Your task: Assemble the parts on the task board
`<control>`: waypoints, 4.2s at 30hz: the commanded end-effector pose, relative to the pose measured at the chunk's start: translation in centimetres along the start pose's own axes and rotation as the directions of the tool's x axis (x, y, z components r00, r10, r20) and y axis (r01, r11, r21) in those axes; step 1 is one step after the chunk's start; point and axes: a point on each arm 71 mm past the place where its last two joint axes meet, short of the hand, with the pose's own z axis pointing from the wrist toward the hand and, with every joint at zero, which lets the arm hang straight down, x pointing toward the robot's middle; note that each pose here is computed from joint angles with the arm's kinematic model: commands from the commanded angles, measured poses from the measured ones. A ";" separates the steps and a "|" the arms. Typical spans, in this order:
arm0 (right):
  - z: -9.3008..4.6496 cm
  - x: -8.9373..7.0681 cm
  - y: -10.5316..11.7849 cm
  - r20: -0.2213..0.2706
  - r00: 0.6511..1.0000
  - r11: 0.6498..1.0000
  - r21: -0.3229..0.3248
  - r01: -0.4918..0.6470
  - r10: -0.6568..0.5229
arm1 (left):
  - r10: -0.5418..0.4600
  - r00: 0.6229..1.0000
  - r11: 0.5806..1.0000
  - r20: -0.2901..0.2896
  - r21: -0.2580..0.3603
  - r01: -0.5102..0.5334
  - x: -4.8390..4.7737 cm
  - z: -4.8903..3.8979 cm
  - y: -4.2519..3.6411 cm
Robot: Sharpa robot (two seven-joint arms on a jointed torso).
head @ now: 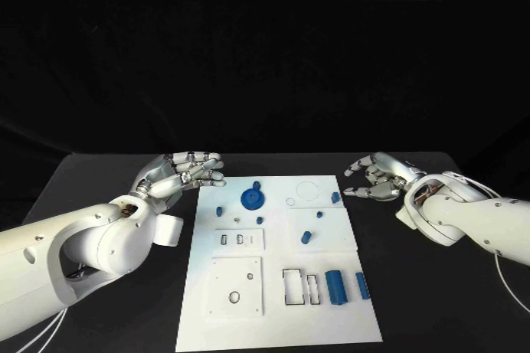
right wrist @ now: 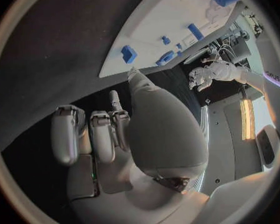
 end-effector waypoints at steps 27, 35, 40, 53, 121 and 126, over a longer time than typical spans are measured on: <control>0.6 3.3 0.2 -0.142 0.988 0.998 -0.036 -0.059 0.053 | -0.003 1.000 1.000 -0.016 0.007 0.003 -0.01 -0.06 -0.12; 0.7 3.6 0.5 -0.149 0.987 0.997 -0.041 -0.063 0.056 | -0.002 1.000 1.000 -0.015 0.006 0.003 -0.04 -0.06 -0.11; 0.8 3.6 0.5 -0.150 0.987 0.997 -0.040 -0.063 0.057 | -0.002 1.000 1.000 -0.014 0.004 0.002 -0.05 -0.05 -0.10; 0.9 3.2 0.6 -0.078 0.995 0.997 -0.049 -0.066 0.062 | -0.002 1.000 1.000 -0.013 0.001 0.002 -0.09 -0.07 -0.09; -0.6 15.8 21.2 -0.218 0.971 0.968 -0.246 0.042 -0.097 | 0.004 1.000 1.000 -0.017 -0.011 -0.005 -0.19 0.84 0.40; -0.5 15.9 21.1 -0.216 0.971 0.969 -0.243 0.046 -0.100 | 0.004 1.000 1.000 -0.018 -0.012 -0.004 -0.17 0.86 0.41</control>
